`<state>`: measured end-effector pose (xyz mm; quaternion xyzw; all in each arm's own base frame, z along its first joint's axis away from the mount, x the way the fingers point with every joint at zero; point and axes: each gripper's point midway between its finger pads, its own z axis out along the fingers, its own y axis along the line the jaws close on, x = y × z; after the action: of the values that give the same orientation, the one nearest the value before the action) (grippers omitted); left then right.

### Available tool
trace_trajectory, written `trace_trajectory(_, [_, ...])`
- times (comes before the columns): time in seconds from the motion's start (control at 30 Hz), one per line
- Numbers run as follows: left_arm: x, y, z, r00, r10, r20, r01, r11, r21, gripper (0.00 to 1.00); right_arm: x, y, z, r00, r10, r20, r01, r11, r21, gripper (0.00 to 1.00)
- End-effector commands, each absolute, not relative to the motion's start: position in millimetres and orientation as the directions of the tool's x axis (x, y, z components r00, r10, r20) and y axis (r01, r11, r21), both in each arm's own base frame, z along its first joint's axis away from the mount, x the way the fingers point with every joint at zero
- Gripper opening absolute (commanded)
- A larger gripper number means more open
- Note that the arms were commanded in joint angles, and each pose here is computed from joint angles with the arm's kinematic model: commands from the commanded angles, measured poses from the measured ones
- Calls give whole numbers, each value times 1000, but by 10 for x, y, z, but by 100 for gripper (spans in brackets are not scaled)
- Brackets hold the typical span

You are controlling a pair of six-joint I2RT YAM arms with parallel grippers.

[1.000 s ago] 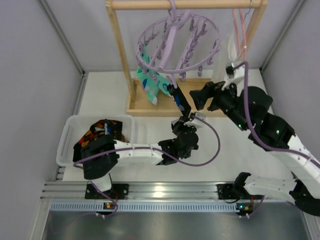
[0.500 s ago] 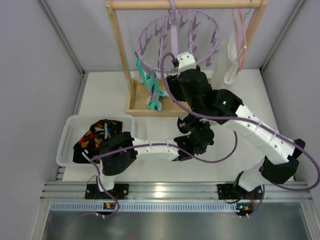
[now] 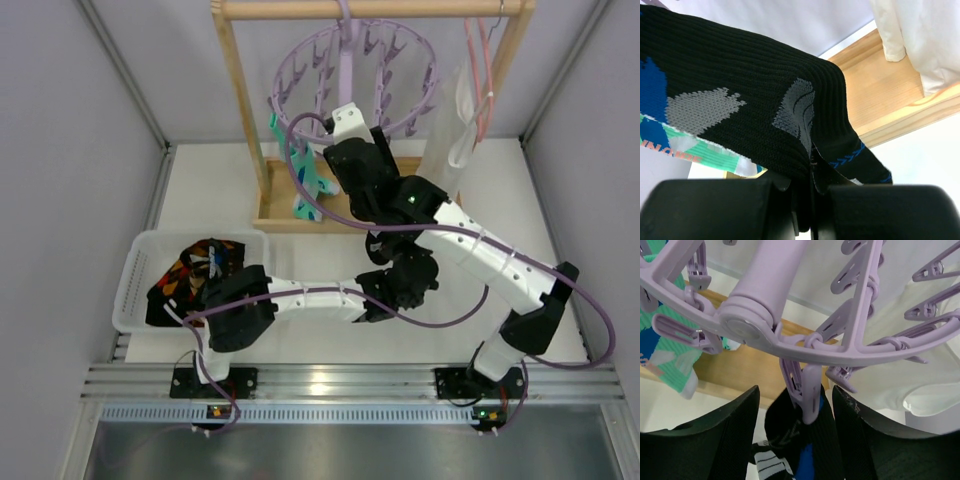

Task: Remove the socks clipped to the hanger

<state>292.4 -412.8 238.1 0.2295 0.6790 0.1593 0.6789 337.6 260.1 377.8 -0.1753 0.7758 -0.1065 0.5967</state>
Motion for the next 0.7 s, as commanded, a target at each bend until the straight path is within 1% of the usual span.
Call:
trace_trajectory(0.0, [2908,-4207,2463,39,513,-858,84,854,514,0,3448,2647,4059,-153,-336,-929,-77,942,-327,57])
trace_trajectory(0.1, [2897,-4220,2466,39,511,-859,83,854,513,0,3435,2632,4093,-140,-318,-938,-56,948,-313,55])
trace_trajectory(0.23, [2894,-4226,2468,39,515,-856,80,852,517,0,3409,2605,4154,-110,-294,-950,-5,956,-295,55])
trace_trajectory(0.3, [2880,-4230,2483,41,515,-856,82,852,517,0,3425,2558,4131,-104,-323,-941,27,945,-327,55])
trace_trajectory(0.33, [2867,-4241,2488,43,513,-858,85,853,514,0,3445,2540,4184,-80,-298,-951,63,951,-303,54])
trace_trajectory(0.4, [2860,-4244,2513,45,509,-860,85,855,511,0,3467,2501,4129,-85,-347,-934,91,931,-354,52])
trace_trajectory(0.43, [2854,-4250,2526,48,507,-860,87,856,510,0,3485,2499,4115,-86,-350,-933,99,929,-357,50])
trace_trajectory(0.6, [2845,-4246,2561,51,501,-864,89,859,503,0,3503,2465,4049,-90,-363,-928,119,921,-372,49])
trace_trajectory(0.67, [2844,-4239,2576,51,498,-866,87,861,501,0,3503,2430,4074,-84,-366,-927,138,917,-375,46])
